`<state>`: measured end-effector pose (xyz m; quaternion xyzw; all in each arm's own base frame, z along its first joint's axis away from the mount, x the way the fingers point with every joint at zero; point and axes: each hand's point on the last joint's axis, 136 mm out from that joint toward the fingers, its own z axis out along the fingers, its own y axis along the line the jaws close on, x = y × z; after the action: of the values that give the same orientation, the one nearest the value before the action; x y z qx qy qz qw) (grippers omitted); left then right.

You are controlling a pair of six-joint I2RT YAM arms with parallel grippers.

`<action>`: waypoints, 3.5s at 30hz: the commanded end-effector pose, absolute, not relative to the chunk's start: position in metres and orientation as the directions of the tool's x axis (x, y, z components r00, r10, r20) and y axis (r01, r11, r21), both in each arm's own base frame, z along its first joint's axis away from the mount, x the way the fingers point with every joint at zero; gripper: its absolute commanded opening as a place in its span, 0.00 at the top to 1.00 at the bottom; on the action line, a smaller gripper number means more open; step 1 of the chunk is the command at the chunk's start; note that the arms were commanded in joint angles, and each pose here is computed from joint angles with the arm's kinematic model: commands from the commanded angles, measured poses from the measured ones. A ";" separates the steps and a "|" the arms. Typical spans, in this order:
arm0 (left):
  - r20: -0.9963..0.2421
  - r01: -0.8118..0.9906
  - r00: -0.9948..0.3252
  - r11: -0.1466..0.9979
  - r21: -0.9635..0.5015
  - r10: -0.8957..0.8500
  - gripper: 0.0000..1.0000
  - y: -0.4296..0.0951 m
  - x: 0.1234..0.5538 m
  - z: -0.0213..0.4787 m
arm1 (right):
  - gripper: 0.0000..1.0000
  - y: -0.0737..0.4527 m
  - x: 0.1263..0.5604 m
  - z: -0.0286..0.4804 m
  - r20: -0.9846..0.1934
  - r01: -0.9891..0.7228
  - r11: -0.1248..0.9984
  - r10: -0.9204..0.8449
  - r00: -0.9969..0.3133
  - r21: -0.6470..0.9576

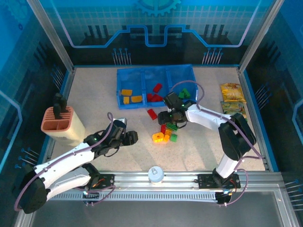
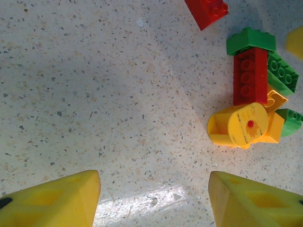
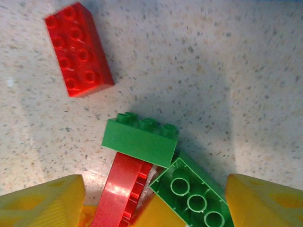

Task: Sort the legos into containers by color
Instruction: Pick up the lego from the center of the table, then place the lego in the container, then pick up the lego from the center of the table.

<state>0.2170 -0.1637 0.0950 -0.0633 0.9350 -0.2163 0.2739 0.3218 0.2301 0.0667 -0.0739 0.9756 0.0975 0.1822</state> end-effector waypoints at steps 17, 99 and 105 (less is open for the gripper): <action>-0.525 0.014 -0.811 0.889 -0.458 -0.257 0.37 -0.153 0.208 0.109 | 0.20 0.249 0.337 0.043 -0.343 -0.101 0.993 -0.076 -0.936 0.054; -0.506 0.013 -0.826 0.888 -0.459 -0.249 0.37 -0.178 0.233 0.106 | 0.44 0.249 0.288 0.071 -0.392 -0.241 0.959 -0.168 -0.904 0.146; -0.519 0.004 -0.815 0.893 -0.449 -0.257 0.37 -0.170 0.229 0.110 | 0.45 0.263 0.283 0.056 -0.365 -0.249 0.962 -0.192 -0.911 0.114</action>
<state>0.2277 -0.1710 0.0978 -0.0628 0.9323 -0.2175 0.2822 0.2773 0.2520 0.0499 -0.1263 0.9749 0.0756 0.1673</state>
